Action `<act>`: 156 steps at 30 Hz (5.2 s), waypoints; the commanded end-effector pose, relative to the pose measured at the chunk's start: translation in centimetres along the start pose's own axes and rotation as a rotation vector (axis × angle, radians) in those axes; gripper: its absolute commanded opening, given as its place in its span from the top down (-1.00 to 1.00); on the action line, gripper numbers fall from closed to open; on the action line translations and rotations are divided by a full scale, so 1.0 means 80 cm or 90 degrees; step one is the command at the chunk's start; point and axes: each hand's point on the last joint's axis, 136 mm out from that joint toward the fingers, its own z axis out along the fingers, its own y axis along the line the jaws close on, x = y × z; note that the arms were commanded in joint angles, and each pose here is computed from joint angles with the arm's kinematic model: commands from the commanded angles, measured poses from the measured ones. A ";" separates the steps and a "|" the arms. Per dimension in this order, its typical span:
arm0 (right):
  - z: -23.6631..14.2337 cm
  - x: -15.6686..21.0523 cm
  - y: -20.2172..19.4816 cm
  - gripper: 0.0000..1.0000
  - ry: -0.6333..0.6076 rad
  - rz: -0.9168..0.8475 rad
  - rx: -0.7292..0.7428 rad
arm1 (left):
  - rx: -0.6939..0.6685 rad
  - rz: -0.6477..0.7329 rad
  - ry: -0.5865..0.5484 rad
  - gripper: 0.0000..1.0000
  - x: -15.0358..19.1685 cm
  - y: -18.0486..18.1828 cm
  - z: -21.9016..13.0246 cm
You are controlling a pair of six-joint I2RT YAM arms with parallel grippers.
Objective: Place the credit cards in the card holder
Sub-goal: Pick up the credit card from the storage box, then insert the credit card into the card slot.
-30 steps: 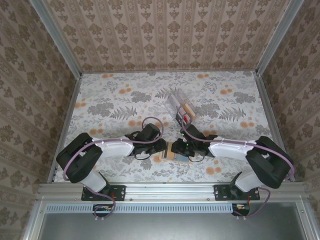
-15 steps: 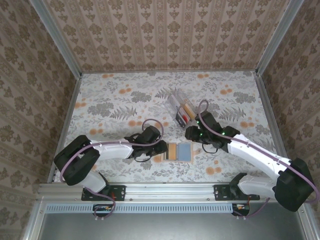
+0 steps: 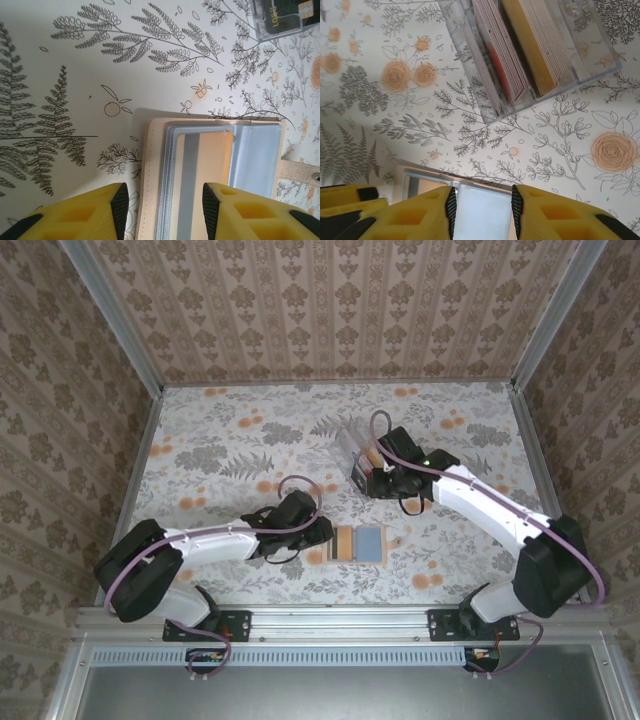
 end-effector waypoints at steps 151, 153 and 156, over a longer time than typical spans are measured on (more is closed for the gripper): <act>-0.042 0.003 0.072 1.00 -0.001 0.222 -0.459 | 0.386 -0.043 -0.005 -0.16 -0.100 -0.135 -0.050; -0.039 0.004 0.072 0.99 0.001 0.229 -0.464 | 0.393 -0.047 -0.005 -0.08 -0.100 -0.137 -0.050; -0.034 0.007 0.072 0.99 0.006 0.235 -0.464 | 0.402 -0.048 -0.003 0.05 -0.100 -0.139 -0.051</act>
